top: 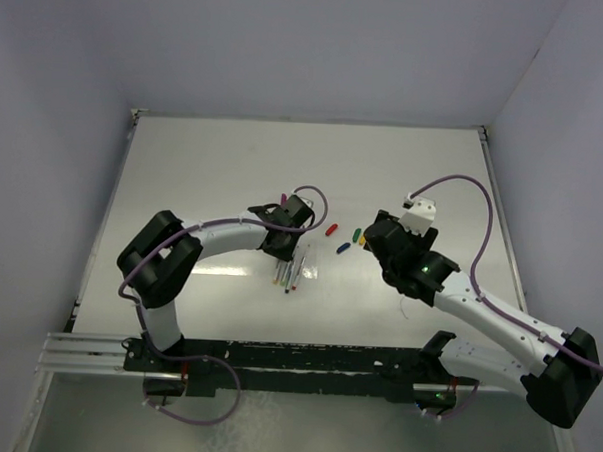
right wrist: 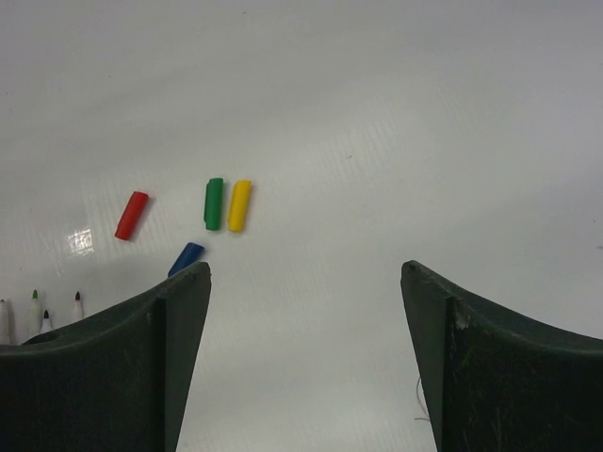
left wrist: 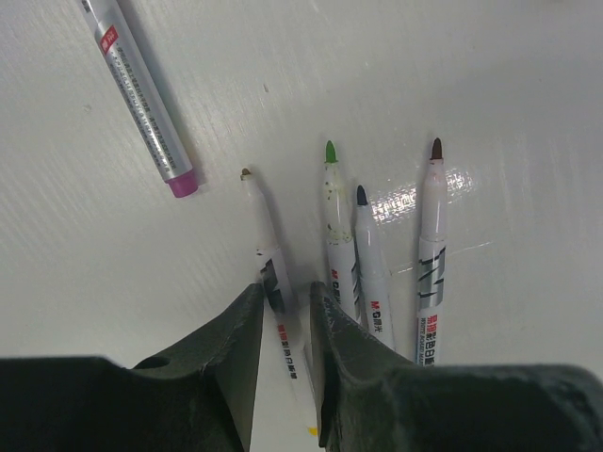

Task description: Insert the pens into the pen caps

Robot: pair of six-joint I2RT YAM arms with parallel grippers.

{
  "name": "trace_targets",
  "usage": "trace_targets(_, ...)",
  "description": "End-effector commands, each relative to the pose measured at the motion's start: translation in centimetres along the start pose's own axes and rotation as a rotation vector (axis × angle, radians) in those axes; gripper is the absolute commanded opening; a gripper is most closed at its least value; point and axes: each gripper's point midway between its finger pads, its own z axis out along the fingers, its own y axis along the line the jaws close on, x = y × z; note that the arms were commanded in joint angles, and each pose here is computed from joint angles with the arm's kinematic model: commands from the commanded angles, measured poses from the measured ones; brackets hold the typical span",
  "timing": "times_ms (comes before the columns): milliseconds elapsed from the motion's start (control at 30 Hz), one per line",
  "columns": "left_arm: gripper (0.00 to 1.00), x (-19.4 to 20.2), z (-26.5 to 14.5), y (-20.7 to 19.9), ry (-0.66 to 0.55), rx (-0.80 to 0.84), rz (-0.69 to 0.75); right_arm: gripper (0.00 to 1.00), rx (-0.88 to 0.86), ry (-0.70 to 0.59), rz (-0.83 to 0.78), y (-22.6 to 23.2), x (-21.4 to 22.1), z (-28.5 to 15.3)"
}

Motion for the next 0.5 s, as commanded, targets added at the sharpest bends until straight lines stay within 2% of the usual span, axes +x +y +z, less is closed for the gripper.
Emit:
trace_targets(0, 0.30, 5.8, 0.5, 2.4, 0.203, -0.084, 0.038, 0.84, 0.002, -0.036, 0.057, 0.3, -1.9, -0.5)
trace_targets(467, 0.29, 7.3, -0.6, 2.3, 0.253, -0.072, 0.031, 0.84, -0.007, -0.032, 0.054, 1.0, -2.1, -0.3)
